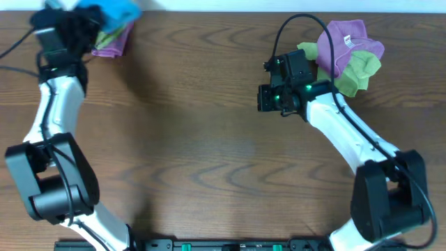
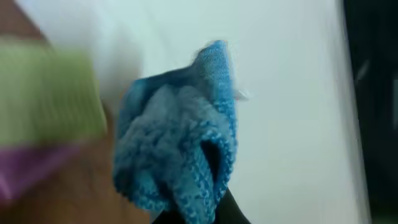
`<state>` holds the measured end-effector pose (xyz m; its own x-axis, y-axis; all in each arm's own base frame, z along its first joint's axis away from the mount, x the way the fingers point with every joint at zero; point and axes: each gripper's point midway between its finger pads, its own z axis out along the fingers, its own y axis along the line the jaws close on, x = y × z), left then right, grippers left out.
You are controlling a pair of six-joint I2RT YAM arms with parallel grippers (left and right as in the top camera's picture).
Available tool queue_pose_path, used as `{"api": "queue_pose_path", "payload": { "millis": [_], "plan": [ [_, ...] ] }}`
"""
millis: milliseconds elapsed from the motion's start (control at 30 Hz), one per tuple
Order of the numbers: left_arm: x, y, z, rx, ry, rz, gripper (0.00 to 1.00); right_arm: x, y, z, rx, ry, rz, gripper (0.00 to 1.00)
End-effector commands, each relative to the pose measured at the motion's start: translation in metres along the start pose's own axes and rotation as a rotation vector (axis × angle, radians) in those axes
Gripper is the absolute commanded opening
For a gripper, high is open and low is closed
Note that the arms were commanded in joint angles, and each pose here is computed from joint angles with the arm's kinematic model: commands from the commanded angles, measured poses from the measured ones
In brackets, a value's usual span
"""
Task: Fold the cloth
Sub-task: 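Lift the folded blue cloth with the left gripper and carry it to the top-left pile, then place the folded blue cloth on the green-purple pile with the left gripper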
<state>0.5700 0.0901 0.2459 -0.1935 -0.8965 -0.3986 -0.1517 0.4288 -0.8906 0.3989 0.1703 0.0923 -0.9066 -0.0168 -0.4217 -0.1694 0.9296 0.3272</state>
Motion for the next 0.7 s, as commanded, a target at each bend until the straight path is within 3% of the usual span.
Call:
{"api": "queue_pose_path", "payload": {
  "millis": [0,167,333,667],
  "plan": [
    [-0.034,0.023,0.008,-0.018,-0.141,-0.121,0.06,-0.016,0.005,-0.021,-0.006,-0.061,-0.031,0.01],
    [-0.034,0.054,0.029,0.006,-0.154,-0.177,0.06,-0.015,0.006,-0.024,-0.007,-0.060,-0.030,0.01],
    [-0.039,0.082,0.051,0.066,-0.184,-0.338,0.06,-0.002,0.003,-0.023,0.006,-0.006,-0.019,0.01],
    [-0.046,0.088,0.076,0.115,-0.159,-0.334,0.06,0.014,0.000,-0.024,0.021,0.055,-0.001,0.01]
  ]
}}
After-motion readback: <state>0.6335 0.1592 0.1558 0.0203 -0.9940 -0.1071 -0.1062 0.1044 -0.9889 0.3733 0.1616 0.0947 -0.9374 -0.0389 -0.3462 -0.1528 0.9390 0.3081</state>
